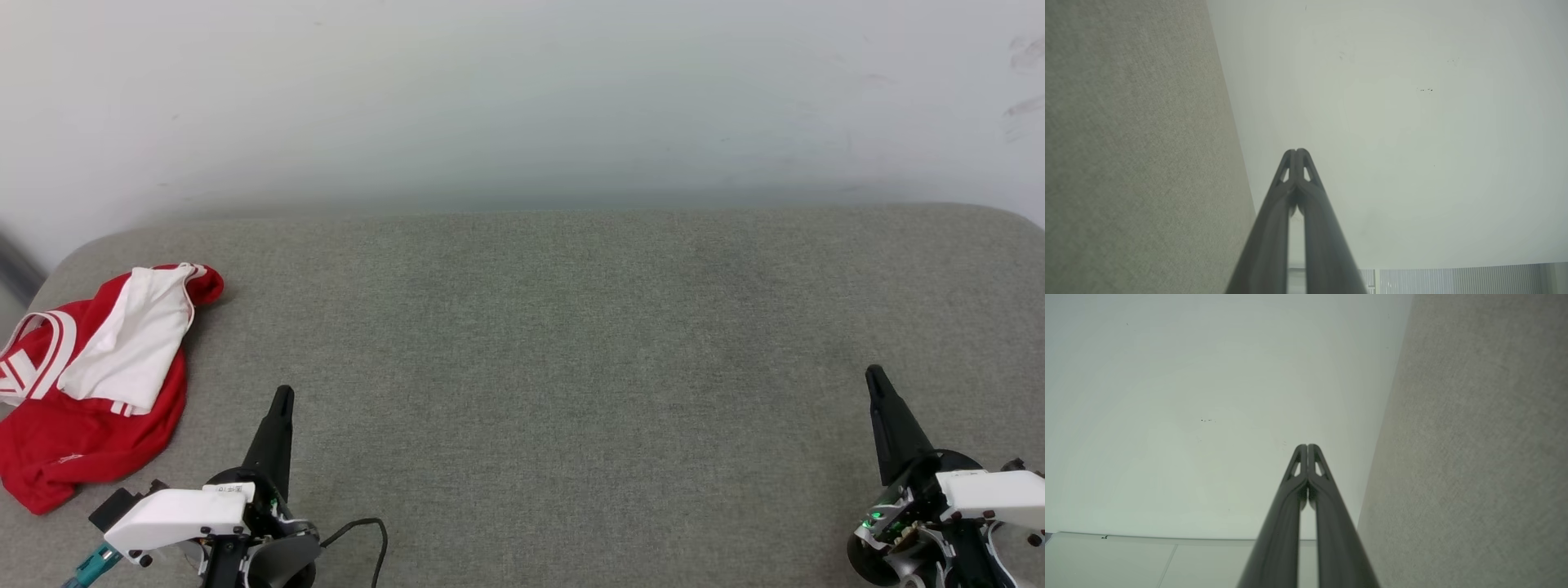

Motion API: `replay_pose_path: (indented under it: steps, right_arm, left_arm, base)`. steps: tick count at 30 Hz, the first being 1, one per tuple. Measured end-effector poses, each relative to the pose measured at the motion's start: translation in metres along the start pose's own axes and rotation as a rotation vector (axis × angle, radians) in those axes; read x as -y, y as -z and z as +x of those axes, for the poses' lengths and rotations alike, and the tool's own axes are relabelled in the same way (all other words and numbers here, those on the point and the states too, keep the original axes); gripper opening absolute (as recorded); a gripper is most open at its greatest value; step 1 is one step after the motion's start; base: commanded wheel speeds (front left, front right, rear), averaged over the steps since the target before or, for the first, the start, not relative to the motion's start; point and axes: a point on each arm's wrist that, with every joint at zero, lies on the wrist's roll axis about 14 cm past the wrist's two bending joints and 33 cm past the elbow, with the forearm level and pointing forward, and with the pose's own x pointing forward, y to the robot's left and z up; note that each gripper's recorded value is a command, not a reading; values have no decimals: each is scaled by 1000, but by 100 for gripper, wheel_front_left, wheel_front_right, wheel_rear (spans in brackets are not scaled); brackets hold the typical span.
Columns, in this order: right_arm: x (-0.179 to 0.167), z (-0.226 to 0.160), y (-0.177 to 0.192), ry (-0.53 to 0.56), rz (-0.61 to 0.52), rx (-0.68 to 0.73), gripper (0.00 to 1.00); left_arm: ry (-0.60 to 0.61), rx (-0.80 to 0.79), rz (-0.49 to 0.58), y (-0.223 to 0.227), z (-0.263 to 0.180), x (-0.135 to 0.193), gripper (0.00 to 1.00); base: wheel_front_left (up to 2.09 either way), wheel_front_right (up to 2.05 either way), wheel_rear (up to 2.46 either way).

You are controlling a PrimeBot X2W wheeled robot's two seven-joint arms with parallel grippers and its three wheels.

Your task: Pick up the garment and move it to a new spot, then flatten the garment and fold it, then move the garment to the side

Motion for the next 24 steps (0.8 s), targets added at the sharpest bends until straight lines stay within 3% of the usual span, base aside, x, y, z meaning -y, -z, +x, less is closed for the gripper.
replay_pose_path:
  steps: [24]
  right_arm:
    - [0, 0, 0, 0, 0, 0, 0]
  left_arm:
    - [0, 0, 0, 0, 0, 0, 0]
  base:
    - [0, 0, 0]
